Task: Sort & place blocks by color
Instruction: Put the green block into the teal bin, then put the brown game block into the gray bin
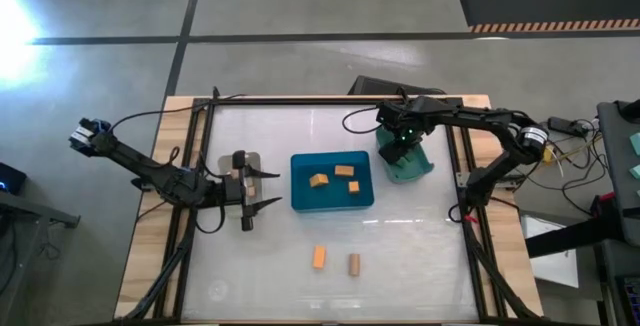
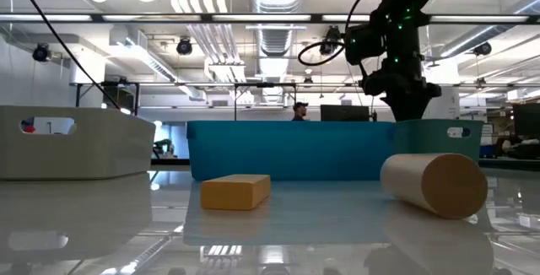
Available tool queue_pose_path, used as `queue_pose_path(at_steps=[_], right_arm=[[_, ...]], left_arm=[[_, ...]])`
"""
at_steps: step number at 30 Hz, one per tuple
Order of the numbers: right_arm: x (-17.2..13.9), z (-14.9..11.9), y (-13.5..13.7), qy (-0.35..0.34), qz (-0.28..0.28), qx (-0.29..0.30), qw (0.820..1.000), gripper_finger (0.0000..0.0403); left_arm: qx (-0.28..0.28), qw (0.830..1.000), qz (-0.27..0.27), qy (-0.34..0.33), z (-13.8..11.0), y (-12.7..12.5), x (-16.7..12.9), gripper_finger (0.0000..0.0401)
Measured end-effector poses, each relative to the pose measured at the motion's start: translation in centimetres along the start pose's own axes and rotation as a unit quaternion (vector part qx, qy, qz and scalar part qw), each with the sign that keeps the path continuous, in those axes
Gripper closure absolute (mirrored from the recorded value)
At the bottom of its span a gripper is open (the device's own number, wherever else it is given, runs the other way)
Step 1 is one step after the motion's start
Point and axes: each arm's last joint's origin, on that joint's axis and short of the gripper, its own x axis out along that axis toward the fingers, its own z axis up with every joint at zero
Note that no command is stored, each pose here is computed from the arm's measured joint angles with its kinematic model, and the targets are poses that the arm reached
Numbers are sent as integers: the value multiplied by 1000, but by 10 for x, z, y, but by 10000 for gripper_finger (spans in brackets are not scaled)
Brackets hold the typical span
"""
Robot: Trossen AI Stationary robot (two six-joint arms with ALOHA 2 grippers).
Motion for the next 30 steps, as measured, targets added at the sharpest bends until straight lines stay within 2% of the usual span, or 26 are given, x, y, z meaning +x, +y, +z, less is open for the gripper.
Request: queue_pose_path(at_steps=[7, 18, 23, 30], right_arm=[[2, 0, 0, -3, 1, -3, 1000, 277], [-1, 3, 1, -23, 8, -3, 1000, 272], [-16, 1, 4, -37, 16, 0, 999, 272], [-53, -16, 28, -97, 51, -34, 993, 280]], left_arm=[[0, 1000, 0, 0, 0, 0, 0, 170], [-2, 1000, 0, 0, 0, 0, 0, 170], [-2, 1000, 0, 0, -1, 0, 0, 170], [-4, 1000, 0, 0, -1, 0, 0, 170]])
